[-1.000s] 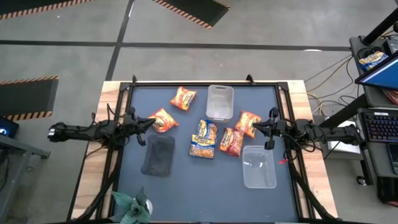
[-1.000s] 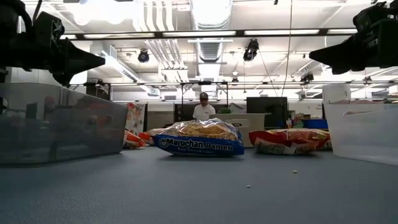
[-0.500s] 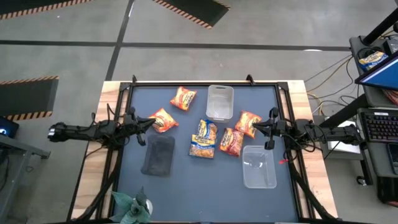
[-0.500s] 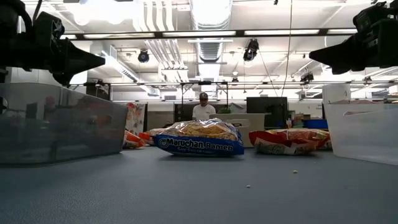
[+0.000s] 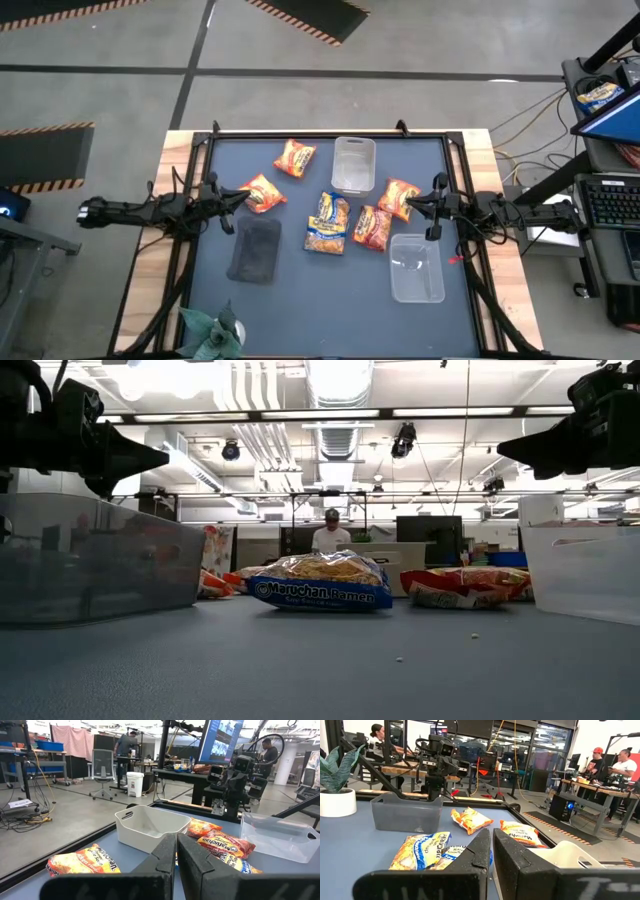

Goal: Sort Maruchan noodles

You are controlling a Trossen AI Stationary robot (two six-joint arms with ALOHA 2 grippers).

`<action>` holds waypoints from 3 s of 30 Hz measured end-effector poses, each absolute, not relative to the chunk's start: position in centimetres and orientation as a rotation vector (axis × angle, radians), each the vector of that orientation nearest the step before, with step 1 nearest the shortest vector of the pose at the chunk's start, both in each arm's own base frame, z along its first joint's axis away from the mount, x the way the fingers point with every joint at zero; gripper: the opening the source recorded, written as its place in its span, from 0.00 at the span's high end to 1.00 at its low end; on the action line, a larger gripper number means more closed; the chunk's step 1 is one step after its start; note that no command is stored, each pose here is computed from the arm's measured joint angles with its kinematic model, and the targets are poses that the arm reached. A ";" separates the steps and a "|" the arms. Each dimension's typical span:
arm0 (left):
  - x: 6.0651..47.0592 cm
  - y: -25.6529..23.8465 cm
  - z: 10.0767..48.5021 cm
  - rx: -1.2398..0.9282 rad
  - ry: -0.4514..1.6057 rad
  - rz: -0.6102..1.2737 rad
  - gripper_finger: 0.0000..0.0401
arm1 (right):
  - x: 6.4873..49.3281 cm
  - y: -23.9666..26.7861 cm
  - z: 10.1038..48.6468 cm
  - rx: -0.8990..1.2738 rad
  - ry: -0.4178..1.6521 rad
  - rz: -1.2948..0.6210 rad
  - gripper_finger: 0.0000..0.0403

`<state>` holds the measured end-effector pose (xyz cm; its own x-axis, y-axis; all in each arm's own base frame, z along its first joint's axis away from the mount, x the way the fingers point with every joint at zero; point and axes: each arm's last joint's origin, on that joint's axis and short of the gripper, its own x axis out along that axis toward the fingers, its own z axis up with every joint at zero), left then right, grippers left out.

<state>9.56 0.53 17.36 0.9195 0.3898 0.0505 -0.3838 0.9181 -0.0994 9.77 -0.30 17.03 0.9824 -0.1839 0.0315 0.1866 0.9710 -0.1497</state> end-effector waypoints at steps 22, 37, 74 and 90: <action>9.6 0.5 17.4 -0.063 -0.066 0.399 1.00 | 9.7 -0.4 17.4 0.177 -0.092 -0.208 0.97; 8.9 0.6 21.6 -0.509 -0.573 0.285 1.00 | 9.2 -1.4 19.2 0.186 -0.290 -0.457 0.97; 19.8 2.4 33.9 -0.302 0.662 0.656 0.98 | 7.6 -1.5 29.8 0.074 -0.362 -0.494 0.97; 22.0 8.8 27.9 -0.352 0.993 0.694 0.61 | 14.6 -1.7 31.7 -0.042 -0.285 -0.512 0.97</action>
